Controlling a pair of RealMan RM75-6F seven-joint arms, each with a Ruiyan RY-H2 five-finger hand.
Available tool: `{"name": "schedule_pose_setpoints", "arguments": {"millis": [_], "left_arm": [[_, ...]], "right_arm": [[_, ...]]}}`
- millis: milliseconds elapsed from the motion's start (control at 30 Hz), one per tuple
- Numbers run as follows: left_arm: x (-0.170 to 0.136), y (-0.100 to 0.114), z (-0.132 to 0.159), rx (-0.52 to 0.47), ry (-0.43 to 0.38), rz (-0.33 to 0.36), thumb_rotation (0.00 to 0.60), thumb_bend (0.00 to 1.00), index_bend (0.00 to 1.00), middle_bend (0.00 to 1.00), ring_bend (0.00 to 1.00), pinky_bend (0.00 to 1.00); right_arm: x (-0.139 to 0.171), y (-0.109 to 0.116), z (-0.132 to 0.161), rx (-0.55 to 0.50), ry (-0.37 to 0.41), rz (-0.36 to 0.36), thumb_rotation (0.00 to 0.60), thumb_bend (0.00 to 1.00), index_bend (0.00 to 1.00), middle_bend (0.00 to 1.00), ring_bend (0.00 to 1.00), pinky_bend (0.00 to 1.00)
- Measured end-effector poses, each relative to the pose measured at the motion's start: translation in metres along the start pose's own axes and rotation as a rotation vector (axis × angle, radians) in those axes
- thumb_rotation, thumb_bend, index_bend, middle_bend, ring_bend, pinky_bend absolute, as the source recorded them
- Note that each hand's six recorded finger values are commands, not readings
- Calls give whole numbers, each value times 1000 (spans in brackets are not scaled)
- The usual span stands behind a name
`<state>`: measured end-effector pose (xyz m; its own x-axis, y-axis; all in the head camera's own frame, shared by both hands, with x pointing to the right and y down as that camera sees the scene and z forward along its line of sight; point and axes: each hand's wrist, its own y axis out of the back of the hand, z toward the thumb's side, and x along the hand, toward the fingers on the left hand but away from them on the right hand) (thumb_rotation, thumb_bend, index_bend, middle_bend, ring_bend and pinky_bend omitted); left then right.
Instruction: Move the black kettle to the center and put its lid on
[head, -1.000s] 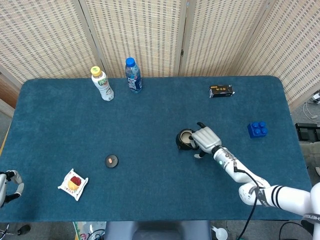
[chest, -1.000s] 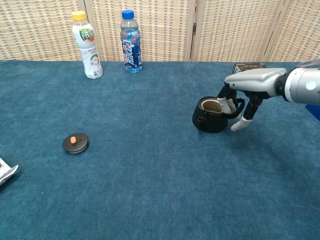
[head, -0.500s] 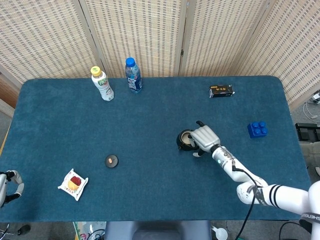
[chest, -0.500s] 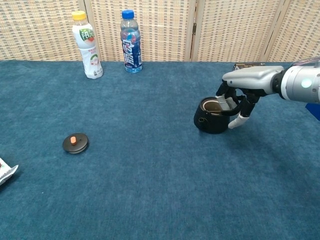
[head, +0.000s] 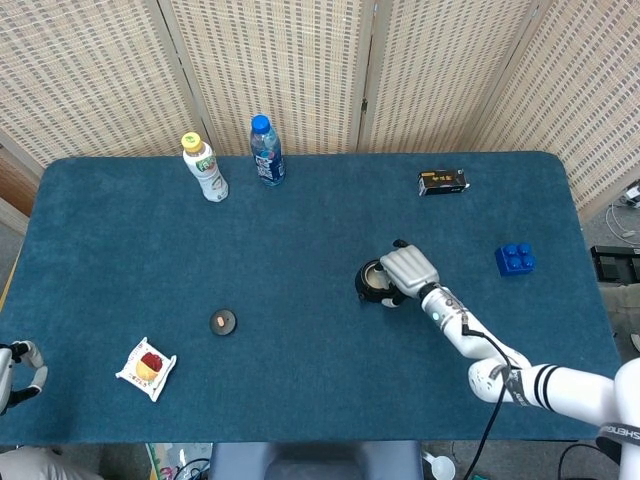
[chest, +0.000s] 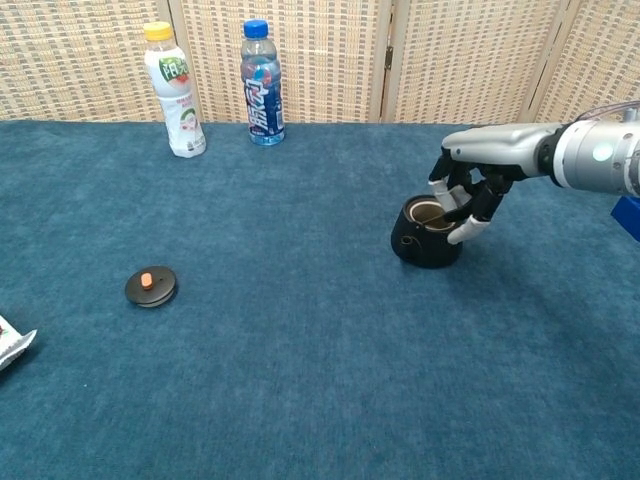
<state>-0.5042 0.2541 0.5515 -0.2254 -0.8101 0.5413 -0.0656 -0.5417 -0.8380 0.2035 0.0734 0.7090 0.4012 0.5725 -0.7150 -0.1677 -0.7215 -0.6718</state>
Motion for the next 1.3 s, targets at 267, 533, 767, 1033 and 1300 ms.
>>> {"name": "schedule_pose_setpoints", "arguments": {"millis": [267,533,767,1033,1300], "left_arm": [[0,2,-3,29,22,29,600,401,589,561,436,610],[0,1,-1,36,23,27,600,402,589,561,436,610],[-1,1,-1,39,19,30,600,401,589,561,436,610],[-1,-1,1,47,12,20,600,402,589,561,436,610],[-1,-2,1,44,11,16,600,401,589,561,436,610]], "right_arm": [[-4,4,-1,-9,-19,1,600,196,644,759,558,162],[-7,13,1,-39,-38,-12,600,201,671,779,580,198],[-8,18,4,-70,-60,-8,600,201,678,783,585,203],[-13,24,9,-89,-73,3,600,201,680,784,586,204],[-18,31,18,-103,-73,10,600,202,683,786,589,210]]}}
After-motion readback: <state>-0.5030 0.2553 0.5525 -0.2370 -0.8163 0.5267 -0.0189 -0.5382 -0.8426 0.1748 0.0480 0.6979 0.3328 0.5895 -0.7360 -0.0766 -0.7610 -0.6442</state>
